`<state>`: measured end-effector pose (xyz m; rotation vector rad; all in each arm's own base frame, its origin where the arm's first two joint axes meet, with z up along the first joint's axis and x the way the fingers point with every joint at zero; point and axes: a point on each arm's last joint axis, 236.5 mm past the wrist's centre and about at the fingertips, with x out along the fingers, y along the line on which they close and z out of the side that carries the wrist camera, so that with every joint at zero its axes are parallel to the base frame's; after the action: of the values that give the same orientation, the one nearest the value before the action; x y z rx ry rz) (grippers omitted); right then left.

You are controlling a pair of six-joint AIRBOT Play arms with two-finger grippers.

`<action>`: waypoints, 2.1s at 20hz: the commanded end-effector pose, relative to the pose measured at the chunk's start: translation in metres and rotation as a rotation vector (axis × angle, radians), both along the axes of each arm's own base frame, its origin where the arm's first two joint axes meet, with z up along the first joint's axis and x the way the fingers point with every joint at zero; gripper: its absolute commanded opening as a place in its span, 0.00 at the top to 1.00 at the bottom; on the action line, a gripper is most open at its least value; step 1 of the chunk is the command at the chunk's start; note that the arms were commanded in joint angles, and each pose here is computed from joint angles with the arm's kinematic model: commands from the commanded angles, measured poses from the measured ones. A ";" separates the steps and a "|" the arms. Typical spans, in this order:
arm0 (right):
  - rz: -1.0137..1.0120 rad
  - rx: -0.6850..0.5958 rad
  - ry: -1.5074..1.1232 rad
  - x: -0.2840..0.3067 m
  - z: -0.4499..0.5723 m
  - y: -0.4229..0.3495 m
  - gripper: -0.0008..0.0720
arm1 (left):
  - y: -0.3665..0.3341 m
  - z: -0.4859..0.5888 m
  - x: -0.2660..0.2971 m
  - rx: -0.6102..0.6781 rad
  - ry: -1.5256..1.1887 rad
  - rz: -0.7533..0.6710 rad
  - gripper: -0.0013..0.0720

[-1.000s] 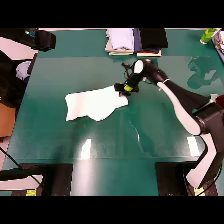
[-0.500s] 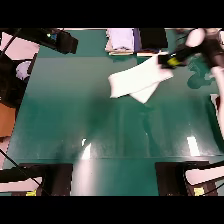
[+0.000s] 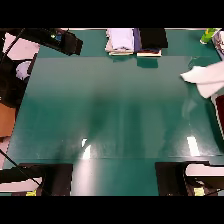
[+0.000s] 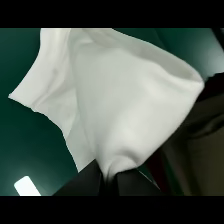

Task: Fold the shirts.

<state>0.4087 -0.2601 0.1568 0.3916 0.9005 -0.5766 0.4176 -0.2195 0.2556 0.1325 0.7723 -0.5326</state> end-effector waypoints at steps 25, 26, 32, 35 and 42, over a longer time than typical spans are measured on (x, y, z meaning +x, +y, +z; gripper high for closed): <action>-0.148 -0.374 -0.089 -0.110 0.129 -0.068 0.97 | 0.004 -0.014 -0.014 0.034 0.078 -0.009 0.95; -0.151 -0.363 -0.033 -0.125 0.111 -0.068 0.97 | 0.004 -0.014 -0.014 0.038 0.078 -0.012 0.95; -0.252 -0.259 0.195 -0.230 0.026 -0.075 0.97 | 0.004 -0.014 -0.014 0.041 0.075 -0.017 0.94; -0.366 -0.198 0.247 -0.281 -0.003 -0.080 0.97 | 0.004 -0.014 -0.014 0.041 0.075 -0.017 0.94; -0.443 -0.084 0.311 -0.319 -0.054 -0.072 0.55 | 0.004 -0.014 -0.014 0.041 0.075 -0.017 0.95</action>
<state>0.0985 -0.3364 0.1208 0.3898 1.0641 -1.1001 0.4032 -0.2149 0.2418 0.1571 0.8557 -0.5404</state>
